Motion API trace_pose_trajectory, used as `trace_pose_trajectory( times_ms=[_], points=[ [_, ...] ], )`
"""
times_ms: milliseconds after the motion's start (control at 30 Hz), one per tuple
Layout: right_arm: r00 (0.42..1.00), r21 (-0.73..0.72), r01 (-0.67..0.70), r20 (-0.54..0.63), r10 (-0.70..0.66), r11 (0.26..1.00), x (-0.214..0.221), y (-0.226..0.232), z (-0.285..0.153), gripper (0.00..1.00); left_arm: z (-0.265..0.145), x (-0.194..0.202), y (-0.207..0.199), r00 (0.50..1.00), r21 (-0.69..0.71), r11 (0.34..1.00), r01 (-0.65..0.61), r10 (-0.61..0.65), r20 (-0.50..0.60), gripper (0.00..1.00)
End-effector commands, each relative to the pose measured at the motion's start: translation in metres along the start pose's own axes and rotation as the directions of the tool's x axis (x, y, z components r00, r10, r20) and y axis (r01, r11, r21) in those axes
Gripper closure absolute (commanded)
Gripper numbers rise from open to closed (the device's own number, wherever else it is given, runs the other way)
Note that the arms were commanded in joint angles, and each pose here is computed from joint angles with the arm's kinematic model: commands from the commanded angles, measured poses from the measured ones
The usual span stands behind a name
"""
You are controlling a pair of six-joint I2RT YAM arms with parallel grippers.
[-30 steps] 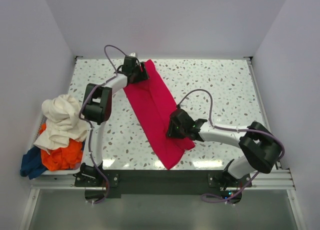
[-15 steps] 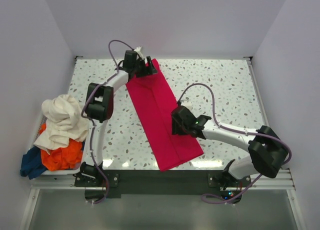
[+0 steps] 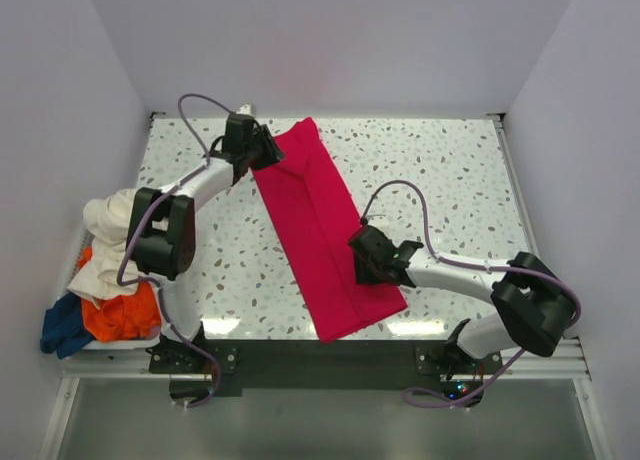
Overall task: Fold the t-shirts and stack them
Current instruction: Fold the tshirt
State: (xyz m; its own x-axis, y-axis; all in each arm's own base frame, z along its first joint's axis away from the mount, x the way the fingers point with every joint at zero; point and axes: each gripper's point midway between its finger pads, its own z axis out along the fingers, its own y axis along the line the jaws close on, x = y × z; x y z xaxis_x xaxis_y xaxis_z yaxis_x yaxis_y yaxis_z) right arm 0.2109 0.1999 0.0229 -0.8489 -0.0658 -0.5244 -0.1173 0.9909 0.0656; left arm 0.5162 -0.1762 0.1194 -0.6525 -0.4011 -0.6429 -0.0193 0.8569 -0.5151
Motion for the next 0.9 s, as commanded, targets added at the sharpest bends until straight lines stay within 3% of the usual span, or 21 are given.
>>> trace_pose_trajectory(
  times_ms=[0, 200, 300, 700, 867],
  points=[
    [0.999, -0.016, -0.003, 0.054, 0.003, 1.0, -0.012, 0.002, -0.005, 0.48, -0.01, 0.025, 0.026, 0.998, -0.115, 0.991, 0.068, -0.066, 0.016, 0.6],
    [0.999, 0.009, -0.02, 0.038, 0.019, 1.0, -0.001, -0.008, -0.003, 0.49, -0.002, 0.059, 0.046, 0.997, -0.17, 0.984, 0.055, -0.064, -0.047, 0.75],
    [0.999, 0.012, -0.033, 0.038, 0.032, 0.999, 0.002, -0.009, -0.003, 0.49, 0.007, 0.07, 0.052, 0.995, -0.188, 0.981, 0.041, -0.057, -0.082, 0.77],
    [0.997, -0.034, -0.07, -0.01, 0.07, 0.997, 0.021, 0.016, -0.007, 0.5, 0.055, 0.058, 0.087, 0.986, -0.363, 0.924, -0.119, 0.066, -0.155, 0.74],
    [0.993, -0.14, -0.116, -0.027, 0.114, 0.983, 0.015, 0.05, -0.011, 0.49, 0.083, 0.033, 0.067, 0.981, -0.294, 0.941, -0.167, 0.129, -0.142, 0.65]
  ],
)
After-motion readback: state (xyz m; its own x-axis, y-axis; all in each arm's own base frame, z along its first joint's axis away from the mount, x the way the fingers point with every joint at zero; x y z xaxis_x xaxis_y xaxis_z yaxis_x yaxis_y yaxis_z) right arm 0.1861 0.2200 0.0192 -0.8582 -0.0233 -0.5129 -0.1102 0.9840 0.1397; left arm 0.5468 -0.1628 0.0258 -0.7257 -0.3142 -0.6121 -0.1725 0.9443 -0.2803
